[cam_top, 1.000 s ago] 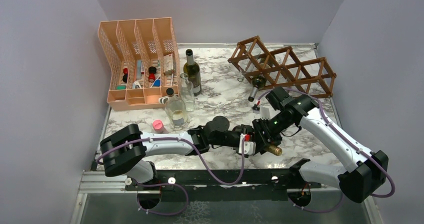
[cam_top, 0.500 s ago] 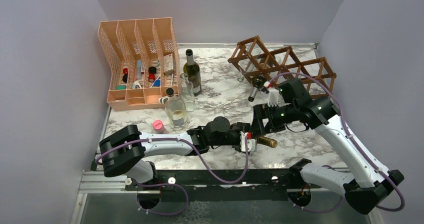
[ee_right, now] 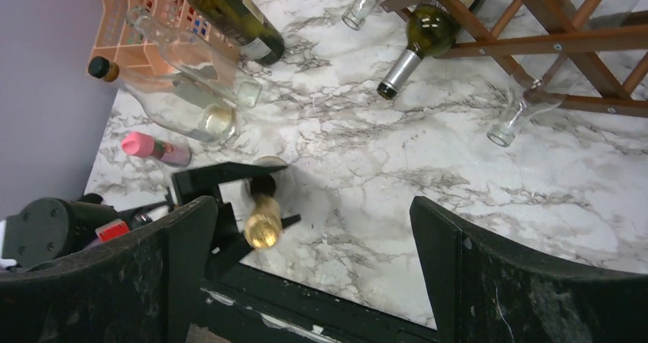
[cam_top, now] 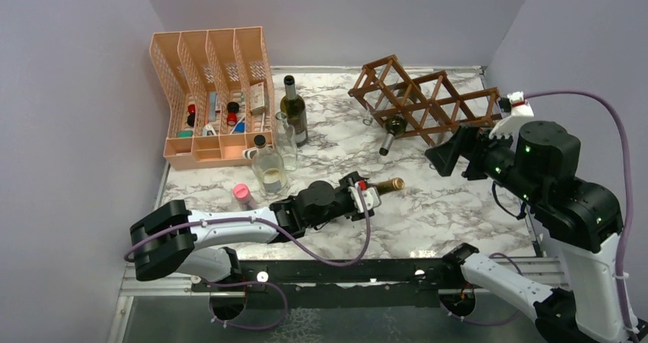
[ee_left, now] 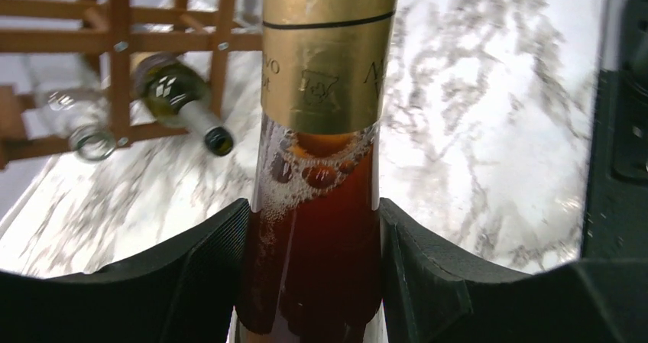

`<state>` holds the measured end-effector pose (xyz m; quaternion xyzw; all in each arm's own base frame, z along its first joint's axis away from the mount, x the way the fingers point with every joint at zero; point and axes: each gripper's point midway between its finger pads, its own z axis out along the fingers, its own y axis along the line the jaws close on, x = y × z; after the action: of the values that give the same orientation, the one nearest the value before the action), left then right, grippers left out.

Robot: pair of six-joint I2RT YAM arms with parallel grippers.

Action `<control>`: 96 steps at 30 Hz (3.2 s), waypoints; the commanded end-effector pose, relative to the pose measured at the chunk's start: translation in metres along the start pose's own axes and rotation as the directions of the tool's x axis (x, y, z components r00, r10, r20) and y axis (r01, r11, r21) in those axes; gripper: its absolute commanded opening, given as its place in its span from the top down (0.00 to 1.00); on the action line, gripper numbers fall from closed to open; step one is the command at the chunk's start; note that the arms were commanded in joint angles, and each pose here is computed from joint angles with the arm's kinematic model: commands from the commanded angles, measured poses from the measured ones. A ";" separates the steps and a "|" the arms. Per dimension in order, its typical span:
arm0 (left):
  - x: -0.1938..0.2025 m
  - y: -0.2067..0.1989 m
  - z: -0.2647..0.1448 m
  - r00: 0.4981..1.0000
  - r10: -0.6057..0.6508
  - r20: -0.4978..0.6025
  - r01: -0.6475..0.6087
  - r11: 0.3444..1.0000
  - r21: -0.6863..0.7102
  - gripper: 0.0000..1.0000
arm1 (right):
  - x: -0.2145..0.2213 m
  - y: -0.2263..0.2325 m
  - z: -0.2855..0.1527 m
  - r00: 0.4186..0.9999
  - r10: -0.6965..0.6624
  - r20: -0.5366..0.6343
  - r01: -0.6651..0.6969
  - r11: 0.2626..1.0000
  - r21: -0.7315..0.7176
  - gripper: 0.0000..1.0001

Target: Take the wine bottle off the wine rack

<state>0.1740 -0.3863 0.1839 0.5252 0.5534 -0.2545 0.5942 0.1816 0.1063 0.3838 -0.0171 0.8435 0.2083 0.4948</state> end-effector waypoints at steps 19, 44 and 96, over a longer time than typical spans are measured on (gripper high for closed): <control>-0.051 0.207 -0.088 0.921 -0.084 0.380 0.341 0.643 -0.685 1.00 | 0.053 -0.024 -0.009 0.996 0.027 -0.079 -0.023 0.999 0.041 0.00; -0.011 0.221 -0.128 0.951 -0.080 0.300 0.294 0.539 -0.790 0.88 | 0.067 -0.023 -0.002 0.993 0.038 -0.111 -0.036 0.999 0.022 0.00; -0.128 0.116 -0.124 0.887 0.106 0.449 -0.004 0.975 -0.222 0.10 | 0.064 -0.014 0.233 0.990 0.133 -0.047 -0.125 0.982 0.143 0.00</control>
<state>0.2026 -0.2927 0.3471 0.4086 0.4580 -0.3265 0.7188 0.2887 0.1723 0.2014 0.0207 0.9033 0.1701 0.3934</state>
